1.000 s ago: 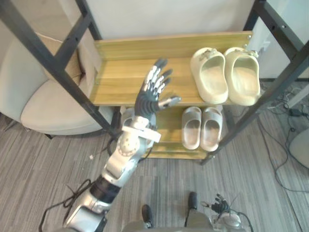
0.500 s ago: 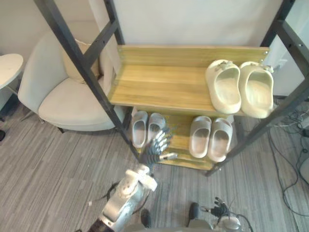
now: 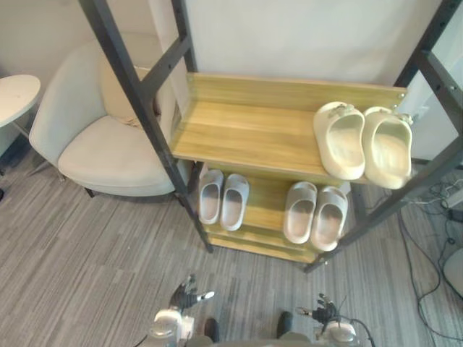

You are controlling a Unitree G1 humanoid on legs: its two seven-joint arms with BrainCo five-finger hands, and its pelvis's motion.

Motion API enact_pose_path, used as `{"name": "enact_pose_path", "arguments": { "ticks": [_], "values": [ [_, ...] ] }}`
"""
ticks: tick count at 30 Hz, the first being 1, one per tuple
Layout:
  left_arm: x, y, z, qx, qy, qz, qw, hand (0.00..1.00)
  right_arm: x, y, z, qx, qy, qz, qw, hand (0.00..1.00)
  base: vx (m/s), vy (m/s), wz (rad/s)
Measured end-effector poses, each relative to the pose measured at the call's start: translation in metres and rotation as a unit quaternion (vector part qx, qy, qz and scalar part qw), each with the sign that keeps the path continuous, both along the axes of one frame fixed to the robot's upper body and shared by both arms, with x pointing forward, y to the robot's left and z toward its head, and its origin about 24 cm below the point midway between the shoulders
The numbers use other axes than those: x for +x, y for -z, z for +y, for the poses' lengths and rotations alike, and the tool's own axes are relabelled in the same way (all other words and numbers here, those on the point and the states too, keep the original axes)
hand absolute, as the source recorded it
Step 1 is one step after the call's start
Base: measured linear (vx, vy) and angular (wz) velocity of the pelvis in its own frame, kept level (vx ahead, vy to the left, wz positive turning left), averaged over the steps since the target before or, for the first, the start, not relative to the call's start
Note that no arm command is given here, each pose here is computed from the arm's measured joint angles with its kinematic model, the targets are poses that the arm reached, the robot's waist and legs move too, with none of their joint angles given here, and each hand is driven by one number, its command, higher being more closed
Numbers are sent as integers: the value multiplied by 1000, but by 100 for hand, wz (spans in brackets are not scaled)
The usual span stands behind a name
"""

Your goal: Organize the slippers on the shoe rack

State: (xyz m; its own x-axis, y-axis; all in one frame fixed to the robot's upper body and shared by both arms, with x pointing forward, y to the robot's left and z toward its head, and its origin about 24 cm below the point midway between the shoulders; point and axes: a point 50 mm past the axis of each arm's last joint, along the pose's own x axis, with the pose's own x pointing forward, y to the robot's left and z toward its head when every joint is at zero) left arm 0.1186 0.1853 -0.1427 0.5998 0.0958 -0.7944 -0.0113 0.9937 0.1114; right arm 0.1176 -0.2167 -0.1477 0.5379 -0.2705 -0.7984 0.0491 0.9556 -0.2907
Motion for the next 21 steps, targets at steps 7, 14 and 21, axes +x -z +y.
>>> {"name": "enact_pose_path", "arguments": {
  "ticks": [7, 14, 21],
  "values": [
    [-17, 10, 11, 31, -50, 45, 997, 0, -1, 2, 6, 13, 21, 5, 1000, 0, 5, -9, -14],
    [-18, 12, 9, 28, -70, 53, 996, 0, -3, 4, 1, 13, 41, 16, 999, 0, 58, -3, -6],
    [-7, 9, 7, 38, -49, 39, 997, 0, 13, -1, 0, 7, 33, 1, 999, 0, 63, 25, 71]
  ]
}}
